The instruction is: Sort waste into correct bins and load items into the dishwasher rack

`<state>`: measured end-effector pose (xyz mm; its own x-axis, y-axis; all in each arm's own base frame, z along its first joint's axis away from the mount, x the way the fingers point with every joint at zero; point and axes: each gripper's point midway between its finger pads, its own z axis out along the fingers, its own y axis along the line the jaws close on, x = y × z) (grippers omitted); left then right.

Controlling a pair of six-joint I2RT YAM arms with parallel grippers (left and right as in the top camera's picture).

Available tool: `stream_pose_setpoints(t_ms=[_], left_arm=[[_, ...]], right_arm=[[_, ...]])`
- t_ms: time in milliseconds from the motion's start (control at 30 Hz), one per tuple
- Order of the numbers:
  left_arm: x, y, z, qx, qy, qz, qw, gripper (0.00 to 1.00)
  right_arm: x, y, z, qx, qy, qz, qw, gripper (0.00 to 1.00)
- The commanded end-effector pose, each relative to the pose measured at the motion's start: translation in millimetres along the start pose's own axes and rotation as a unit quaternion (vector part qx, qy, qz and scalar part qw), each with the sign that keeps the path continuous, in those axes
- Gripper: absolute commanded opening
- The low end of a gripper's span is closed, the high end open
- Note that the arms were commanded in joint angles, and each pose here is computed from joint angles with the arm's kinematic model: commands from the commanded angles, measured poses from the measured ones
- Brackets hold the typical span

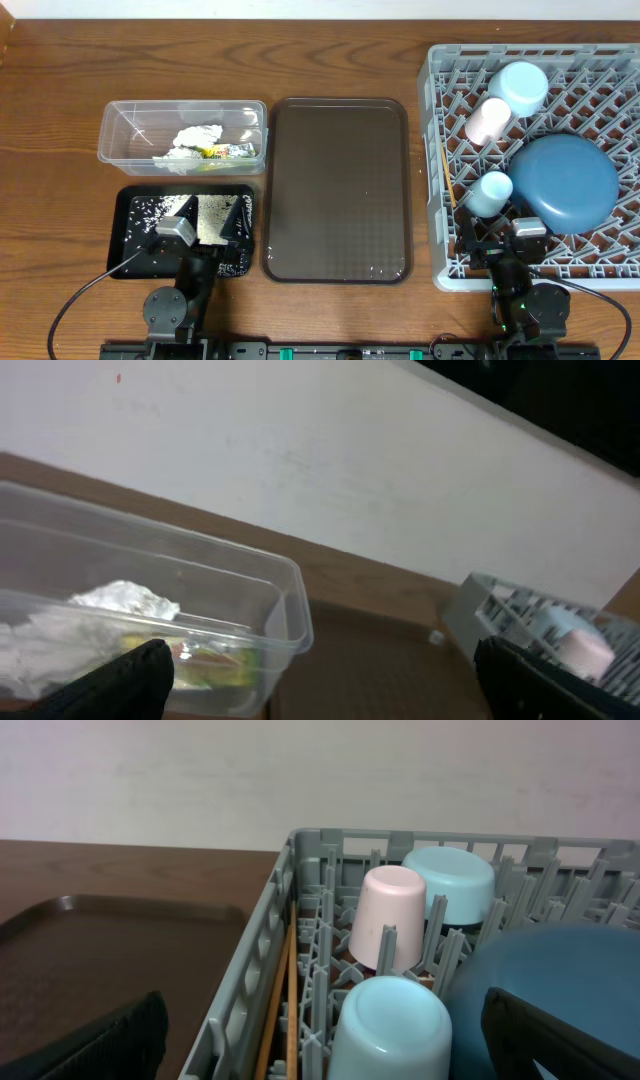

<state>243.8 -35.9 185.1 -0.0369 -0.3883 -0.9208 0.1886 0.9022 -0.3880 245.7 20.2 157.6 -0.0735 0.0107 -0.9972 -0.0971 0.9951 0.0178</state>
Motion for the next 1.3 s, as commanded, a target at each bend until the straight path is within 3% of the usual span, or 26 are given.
stream_pose_setpoints(t_ms=[0,167,533,1267], left_arm=[[2.1,0.6,-0.4,0.0,0.003,0.077,0.997,0.98],[21.4,-0.8,-1.4,0.018,0.043,0.17,0.984,0.98],[34.1,5.2,-2.8,0.016,0.069,0.256,0.964,0.98],[38.2,16.2,-4.3,-0.004,0.083,0.254,0.964,0.98]], right_arm=[[0.0,1.3,-0.3,-0.002,-0.001,-0.006,1.0,0.99],[0.0,1.4,-0.3,-0.002,-0.001,-0.006,1.0,0.99],[0.0,1.3,-0.3,-0.002,-0.001,-0.006,1.0,0.99],[0.0,1.3,-0.3,-0.002,-0.001,-0.006,1.0,0.99]])
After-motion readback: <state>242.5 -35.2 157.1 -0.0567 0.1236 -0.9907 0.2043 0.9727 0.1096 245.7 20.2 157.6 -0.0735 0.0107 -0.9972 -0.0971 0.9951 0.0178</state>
